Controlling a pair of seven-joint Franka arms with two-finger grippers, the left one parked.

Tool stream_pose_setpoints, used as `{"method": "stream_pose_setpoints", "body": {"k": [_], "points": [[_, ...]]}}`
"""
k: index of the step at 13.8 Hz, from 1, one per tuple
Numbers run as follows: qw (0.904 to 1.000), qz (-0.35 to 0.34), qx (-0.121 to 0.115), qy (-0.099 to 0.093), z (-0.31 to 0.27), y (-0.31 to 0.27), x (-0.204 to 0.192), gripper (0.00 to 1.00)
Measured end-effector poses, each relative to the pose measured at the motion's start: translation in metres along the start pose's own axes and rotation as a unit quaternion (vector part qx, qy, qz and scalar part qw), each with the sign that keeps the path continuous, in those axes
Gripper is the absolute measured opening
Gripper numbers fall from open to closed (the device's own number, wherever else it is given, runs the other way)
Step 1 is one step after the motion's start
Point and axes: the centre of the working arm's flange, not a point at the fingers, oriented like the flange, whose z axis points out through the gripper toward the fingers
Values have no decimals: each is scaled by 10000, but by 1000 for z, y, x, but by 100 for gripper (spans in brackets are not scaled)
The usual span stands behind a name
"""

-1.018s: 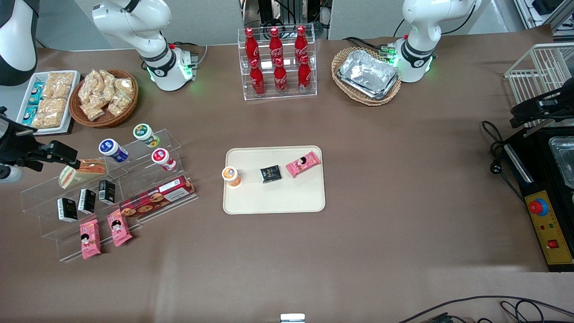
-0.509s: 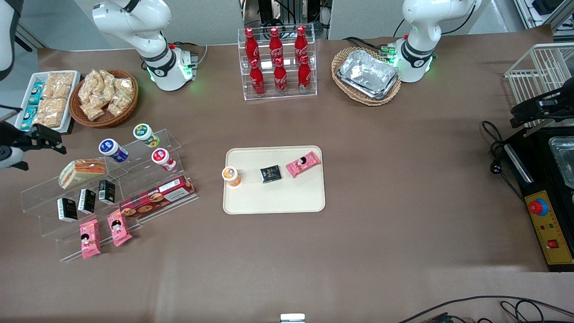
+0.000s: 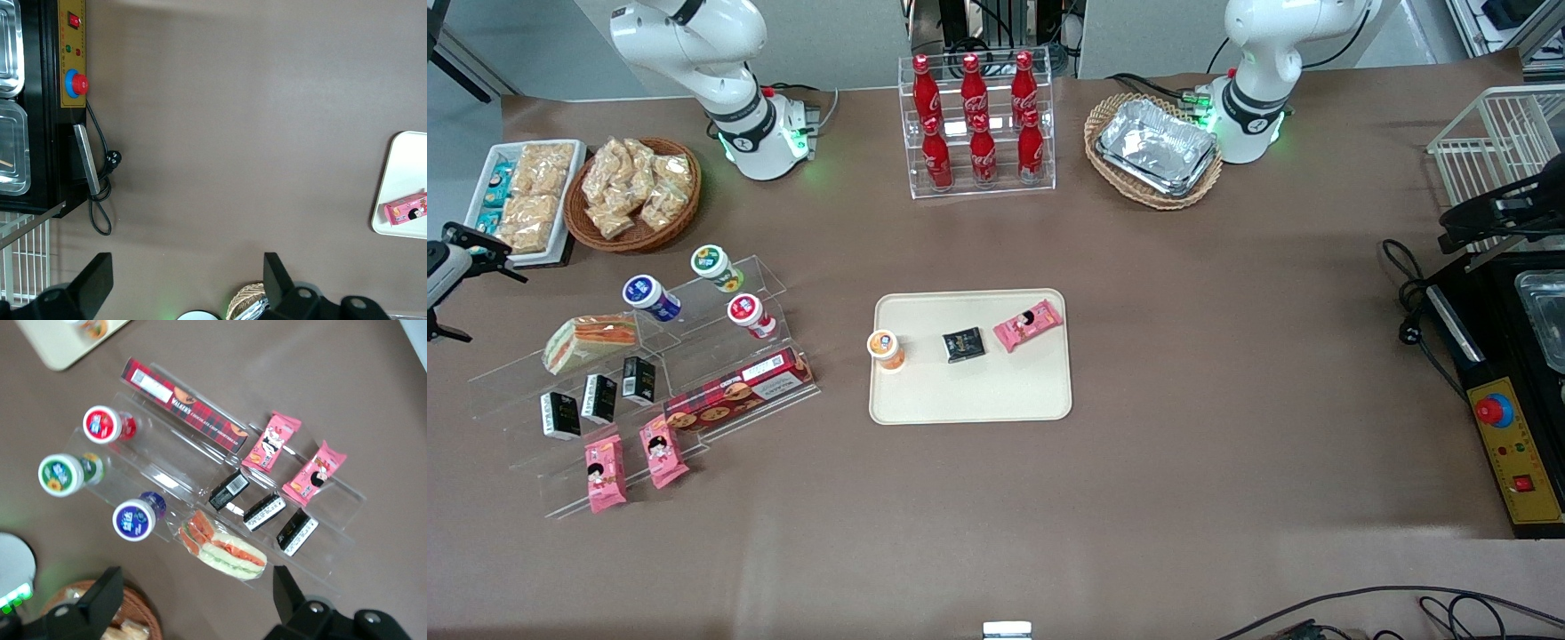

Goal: Place sandwich on tray
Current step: 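Move the right gripper toward the wrapped sandwich on the acrylic rack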

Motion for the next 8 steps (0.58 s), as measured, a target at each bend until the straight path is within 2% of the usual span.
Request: {"method": "stream_pose_setpoints", "body": {"k": [3,8], "points": [[9939,-1092,113,-58,15,7,1,100],[9658,-2581,207,-113,44,22,9,100]]}}
